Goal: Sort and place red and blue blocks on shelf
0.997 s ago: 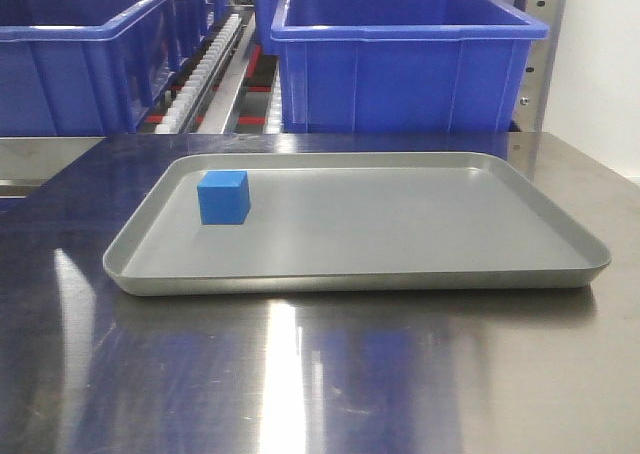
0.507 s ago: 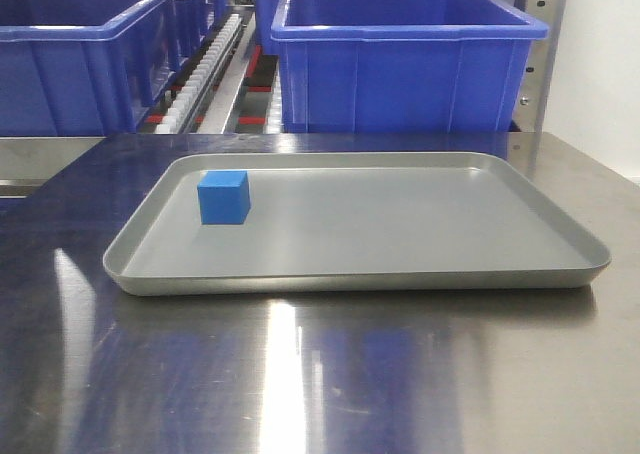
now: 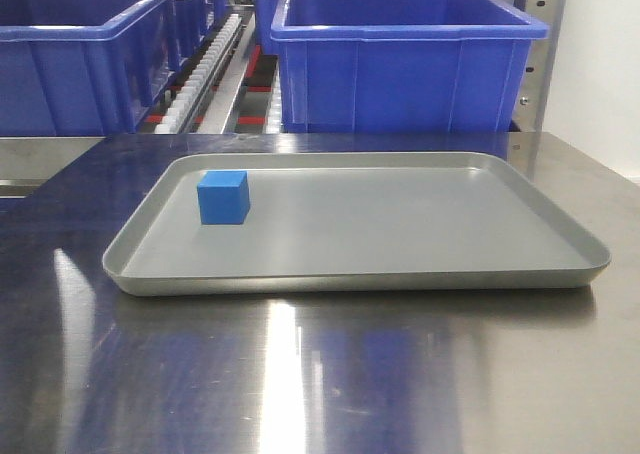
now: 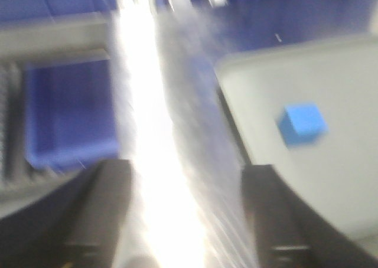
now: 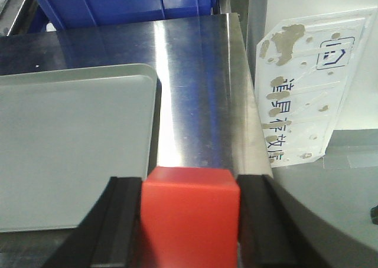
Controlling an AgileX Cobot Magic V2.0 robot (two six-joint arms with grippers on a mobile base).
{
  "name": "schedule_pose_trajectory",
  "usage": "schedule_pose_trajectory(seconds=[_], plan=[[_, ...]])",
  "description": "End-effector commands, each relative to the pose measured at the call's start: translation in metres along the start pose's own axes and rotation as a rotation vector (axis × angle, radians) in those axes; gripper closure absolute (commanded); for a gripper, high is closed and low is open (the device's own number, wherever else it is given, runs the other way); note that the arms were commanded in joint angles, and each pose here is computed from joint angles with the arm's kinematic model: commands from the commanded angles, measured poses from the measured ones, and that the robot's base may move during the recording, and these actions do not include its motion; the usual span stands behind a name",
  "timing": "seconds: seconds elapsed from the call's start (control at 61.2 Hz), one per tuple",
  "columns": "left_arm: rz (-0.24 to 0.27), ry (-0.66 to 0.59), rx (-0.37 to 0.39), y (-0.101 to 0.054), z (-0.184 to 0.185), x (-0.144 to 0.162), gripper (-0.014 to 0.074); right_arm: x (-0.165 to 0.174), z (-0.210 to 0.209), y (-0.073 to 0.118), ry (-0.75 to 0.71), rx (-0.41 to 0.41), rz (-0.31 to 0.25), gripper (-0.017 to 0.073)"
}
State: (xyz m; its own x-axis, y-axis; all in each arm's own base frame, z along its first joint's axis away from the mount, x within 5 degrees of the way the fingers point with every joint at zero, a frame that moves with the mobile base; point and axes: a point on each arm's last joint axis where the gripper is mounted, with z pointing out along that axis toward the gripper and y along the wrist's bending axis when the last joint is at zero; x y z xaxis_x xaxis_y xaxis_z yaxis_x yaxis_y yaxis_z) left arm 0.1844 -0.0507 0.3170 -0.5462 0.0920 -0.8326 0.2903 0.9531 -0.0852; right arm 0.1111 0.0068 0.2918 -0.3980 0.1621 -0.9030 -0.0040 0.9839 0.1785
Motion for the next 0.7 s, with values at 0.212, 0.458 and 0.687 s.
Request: schedule_pose_trajectory(seconds=[0.212, 0.458, 0.687], plan=[[-0.068, 0.085, 0.072, -0.007, 0.009, -0.022, 0.0092, -0.016, -0.004, 0.001, -0.108, -0.003, -0.003, 0.0501], [-0.107, 0.17, 0.135, -0.014, 0.034, -0.05, 0.0091, -0.016, -0.004, 0.001, -0.108, -0.003, -0.003, 0.0501], [-0.066, 0.228, 0.204, -0.037, 0.071, -0.066, 0.0091, -0.016, -0.004, 0.001, -0.108, -0.003, -0.003, 0.0501]])
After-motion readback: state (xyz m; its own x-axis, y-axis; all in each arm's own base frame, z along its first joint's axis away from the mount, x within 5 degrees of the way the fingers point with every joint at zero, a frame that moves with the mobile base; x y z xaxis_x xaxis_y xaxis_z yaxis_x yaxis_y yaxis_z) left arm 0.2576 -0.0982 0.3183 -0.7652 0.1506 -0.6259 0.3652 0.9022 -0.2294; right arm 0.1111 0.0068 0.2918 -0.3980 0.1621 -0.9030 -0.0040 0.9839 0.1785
